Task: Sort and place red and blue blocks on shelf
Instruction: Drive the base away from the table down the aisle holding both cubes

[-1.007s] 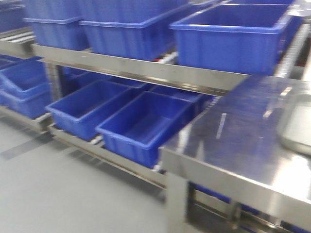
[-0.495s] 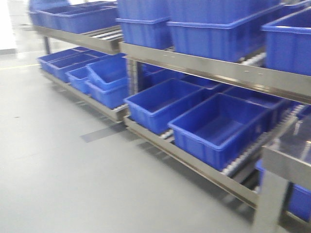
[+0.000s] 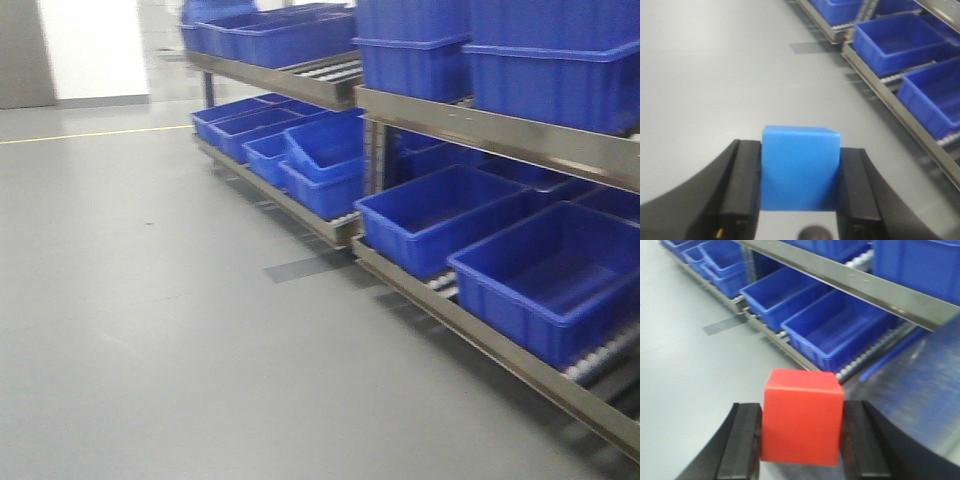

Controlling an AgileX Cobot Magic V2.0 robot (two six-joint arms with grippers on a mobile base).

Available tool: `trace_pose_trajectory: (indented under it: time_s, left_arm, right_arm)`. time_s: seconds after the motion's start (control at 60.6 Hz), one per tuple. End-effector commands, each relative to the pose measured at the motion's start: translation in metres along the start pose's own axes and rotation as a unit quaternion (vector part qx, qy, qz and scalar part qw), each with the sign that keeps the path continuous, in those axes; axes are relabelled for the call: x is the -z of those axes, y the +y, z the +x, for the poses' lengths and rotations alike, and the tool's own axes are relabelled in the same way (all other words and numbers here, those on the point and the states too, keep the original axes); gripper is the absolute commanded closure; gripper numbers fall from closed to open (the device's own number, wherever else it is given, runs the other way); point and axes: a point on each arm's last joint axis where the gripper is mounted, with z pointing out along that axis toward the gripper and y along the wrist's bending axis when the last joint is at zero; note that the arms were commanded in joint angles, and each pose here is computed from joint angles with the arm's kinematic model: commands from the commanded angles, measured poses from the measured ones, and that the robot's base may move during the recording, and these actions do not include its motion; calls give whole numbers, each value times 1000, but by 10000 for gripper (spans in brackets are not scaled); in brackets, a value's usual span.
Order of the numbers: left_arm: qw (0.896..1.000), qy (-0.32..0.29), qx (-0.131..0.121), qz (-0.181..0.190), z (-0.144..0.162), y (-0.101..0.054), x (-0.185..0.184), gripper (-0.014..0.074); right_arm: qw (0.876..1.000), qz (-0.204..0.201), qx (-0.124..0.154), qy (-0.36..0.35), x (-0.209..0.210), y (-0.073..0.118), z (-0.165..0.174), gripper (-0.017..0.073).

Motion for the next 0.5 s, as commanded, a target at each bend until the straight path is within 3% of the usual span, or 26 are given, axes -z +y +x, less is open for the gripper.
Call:
trace_pose_trajectory:
  time_s: [0.0,0.479]
  left_arm:
    - [999,-53,0,15,-16,-4,4,472]
    - [999,-53,0,15,-16,-4,4,472]
  right_arm:
    - [998,-4,9,-59,3,1,-17,502]
    - [998,-4,9,-59,3,1,-17,502]
